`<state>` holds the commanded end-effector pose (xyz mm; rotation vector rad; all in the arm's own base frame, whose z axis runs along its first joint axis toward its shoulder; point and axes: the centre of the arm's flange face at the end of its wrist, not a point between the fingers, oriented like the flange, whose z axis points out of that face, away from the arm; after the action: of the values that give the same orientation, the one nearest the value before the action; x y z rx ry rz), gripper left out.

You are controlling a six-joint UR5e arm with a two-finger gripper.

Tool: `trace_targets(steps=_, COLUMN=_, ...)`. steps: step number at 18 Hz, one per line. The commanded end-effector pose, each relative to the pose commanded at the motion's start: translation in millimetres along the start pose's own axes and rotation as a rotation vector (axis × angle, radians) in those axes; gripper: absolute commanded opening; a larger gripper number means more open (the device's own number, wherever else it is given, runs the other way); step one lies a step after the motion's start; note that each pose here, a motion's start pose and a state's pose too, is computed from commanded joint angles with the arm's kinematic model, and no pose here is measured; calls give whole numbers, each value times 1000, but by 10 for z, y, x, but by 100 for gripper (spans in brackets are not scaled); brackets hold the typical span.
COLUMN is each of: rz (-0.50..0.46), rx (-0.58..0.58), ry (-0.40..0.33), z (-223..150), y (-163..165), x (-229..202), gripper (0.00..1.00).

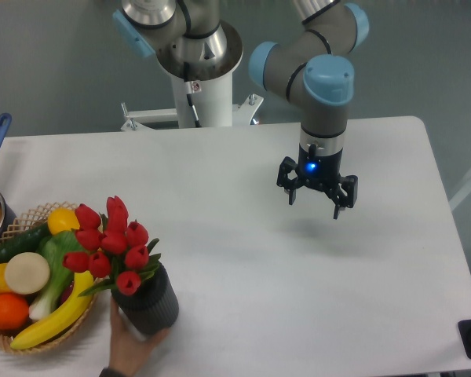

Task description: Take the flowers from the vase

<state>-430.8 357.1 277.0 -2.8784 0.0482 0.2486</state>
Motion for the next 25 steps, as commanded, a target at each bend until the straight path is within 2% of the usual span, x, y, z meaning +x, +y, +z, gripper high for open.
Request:
trace_targets(steps=8, rz=-20, rx=6, ry=12, z=79, y=-25, x=18, gripper=100)
trace_targets(steps=13, rz=18, rx=116, ry=44, z=68, y=-272, x=95, gripper=100)
trace_targets(steps=18, rz=88, rx=218, ry=59, z=-27, y=-669, x=271, gripper=100)
trace_targets(steps=20, rz=123, rx=262, ry=81, z=-44, y=-895, x=372, gripper=100)
trace_targets(steps=25, rz=172, rx=395, ry=142, z=-184, y=-1202, x=612, gripper=100)
